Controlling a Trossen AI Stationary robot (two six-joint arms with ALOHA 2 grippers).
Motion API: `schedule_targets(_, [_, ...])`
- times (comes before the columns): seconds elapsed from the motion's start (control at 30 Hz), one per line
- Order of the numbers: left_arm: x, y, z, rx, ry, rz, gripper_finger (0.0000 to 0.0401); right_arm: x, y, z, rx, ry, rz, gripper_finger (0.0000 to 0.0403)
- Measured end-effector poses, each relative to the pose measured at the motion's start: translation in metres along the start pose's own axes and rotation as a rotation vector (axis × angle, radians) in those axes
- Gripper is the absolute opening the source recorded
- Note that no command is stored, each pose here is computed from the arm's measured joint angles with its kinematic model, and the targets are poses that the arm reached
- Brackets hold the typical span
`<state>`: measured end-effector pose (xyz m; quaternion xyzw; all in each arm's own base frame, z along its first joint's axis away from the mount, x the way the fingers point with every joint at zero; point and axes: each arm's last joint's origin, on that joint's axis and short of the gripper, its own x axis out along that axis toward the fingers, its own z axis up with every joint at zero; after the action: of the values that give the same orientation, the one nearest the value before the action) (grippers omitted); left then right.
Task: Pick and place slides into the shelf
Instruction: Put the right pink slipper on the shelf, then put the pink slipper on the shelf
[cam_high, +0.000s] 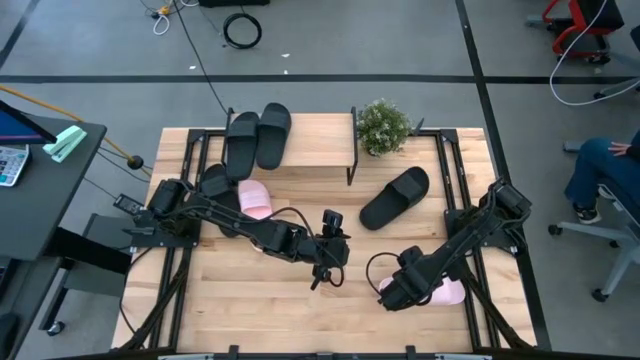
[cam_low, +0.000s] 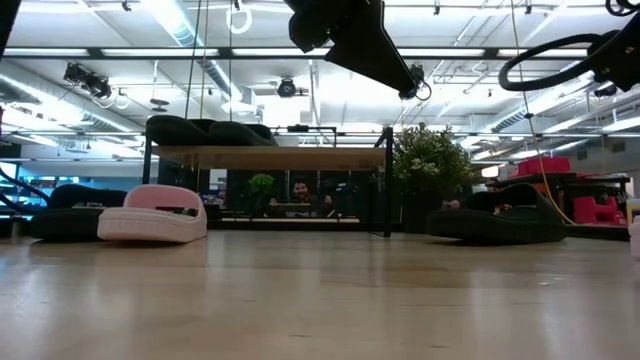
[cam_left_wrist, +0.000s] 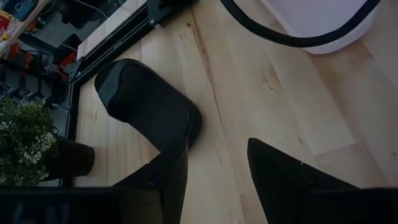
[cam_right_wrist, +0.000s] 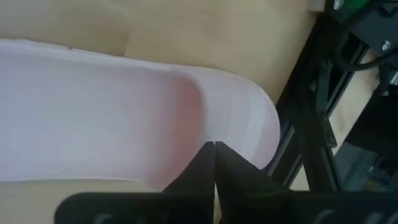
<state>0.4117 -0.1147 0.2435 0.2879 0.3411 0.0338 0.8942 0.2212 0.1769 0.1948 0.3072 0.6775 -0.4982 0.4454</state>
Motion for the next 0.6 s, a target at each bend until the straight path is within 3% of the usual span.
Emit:
schedule_targets(0.27, [0.0, 0.0, 0.0, -0.001, 0.0, 0.0, 0.0172, -0.001, 0.011, -0.003, -0.108, 0.042, 0.108, 0.0041])
schedule_targets(0.43, [0.0, 0.0, 0.0, -0.001, -0.001, 0.0, 0.0172, -0.001, 0.011, -0.004, -0.125, 0.071, 0.107, 0.0066])
schedule_targets(0.6, [0.0, 0.0, 0.0, -0.001, -0.001, 0.0, 0.0172, -0.001, 0.012, -0.003, -0.342, 0.039, 0.12, 0.0079])
